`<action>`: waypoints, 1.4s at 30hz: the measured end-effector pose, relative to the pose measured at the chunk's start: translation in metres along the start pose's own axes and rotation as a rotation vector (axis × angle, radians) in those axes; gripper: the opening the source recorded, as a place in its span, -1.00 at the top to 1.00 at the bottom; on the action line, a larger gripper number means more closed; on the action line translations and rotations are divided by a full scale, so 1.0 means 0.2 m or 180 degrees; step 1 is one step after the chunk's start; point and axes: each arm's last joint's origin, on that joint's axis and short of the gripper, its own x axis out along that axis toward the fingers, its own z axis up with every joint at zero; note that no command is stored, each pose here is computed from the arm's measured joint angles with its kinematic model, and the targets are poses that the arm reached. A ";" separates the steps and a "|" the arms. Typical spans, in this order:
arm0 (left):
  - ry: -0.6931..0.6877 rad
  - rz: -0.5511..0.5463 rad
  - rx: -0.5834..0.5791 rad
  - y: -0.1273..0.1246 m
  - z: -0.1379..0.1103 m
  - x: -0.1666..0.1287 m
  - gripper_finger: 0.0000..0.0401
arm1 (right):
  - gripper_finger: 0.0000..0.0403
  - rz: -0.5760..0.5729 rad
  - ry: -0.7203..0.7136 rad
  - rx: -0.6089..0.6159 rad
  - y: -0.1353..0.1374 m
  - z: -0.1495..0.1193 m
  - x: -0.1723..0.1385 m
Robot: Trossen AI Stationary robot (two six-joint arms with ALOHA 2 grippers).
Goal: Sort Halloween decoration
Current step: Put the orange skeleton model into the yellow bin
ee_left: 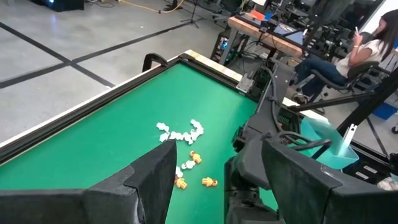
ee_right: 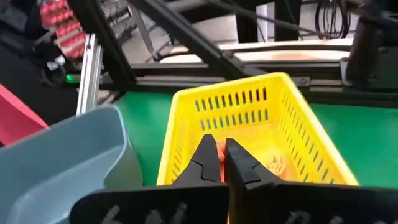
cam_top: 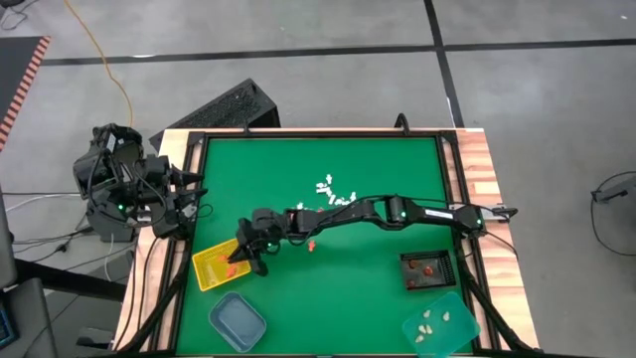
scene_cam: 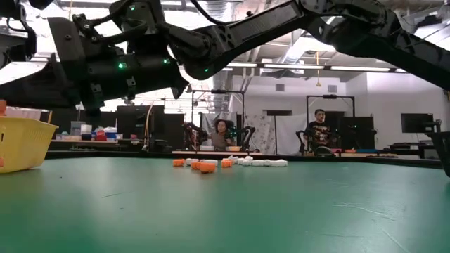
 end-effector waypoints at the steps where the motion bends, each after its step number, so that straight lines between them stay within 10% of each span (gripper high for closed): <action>1: -0.0001 0.0000 0.0006 0.00 0.00 0.00 -0.13 | 0.99 0.0006 0.0022 -0.0010 0.01 0.00 0.00; 21: -0.0085 0.0031 0.0004 0.00 0.00 0.00 -0.13 | 0.32 -0.0052 0.0024 0.0055 -0.02 0.07 -0.05; 29: -0.0088 0.0035 0.0051 0.00 0.00 0.00 -0.13 | 0.31 -0.0341 -0.0017 0.0042 -0.14 0.45 -0.37; 42: -0.0082 0.0034 0.0163 0.00 0.00 0.00 -0.13 | 0.40 -0.1064 0.1895 -0.0137 -0.07 0.72 -1.14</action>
